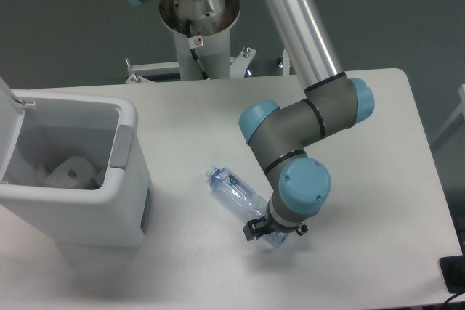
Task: Place the trash in the trash can
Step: 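Rotate the wrist and lower the gripper around the bottle's middle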
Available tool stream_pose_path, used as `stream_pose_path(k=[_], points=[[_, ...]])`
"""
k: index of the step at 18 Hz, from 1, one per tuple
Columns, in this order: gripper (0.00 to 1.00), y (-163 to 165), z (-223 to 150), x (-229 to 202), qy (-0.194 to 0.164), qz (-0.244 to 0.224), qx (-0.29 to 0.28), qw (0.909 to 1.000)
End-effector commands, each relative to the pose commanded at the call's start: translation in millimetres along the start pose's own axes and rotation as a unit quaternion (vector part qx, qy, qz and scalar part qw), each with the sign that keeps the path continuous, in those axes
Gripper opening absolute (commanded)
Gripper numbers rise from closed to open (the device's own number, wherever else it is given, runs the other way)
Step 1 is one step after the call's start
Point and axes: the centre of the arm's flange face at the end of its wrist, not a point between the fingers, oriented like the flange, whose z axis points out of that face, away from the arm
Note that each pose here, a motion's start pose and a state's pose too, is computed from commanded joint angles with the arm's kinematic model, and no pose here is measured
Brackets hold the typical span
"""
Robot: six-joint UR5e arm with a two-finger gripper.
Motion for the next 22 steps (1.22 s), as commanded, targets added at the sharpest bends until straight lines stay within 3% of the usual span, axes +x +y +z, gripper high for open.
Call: stream_pose_path(k=[3,5,7,22], points=[[0.87,-0.1,5.1,0.8,-0.002,0.001,-0.005,1.0],[0.71,0.0,6.4,1.9,-0.002,0.002,-0.006,1.0],[0.62,-0.7,9.4,2.0,-0.002,0.002,-0.008,1.0],[0.57,-4.6,-7.6,2.5,0.003,0.003,0.012,0.9999]])
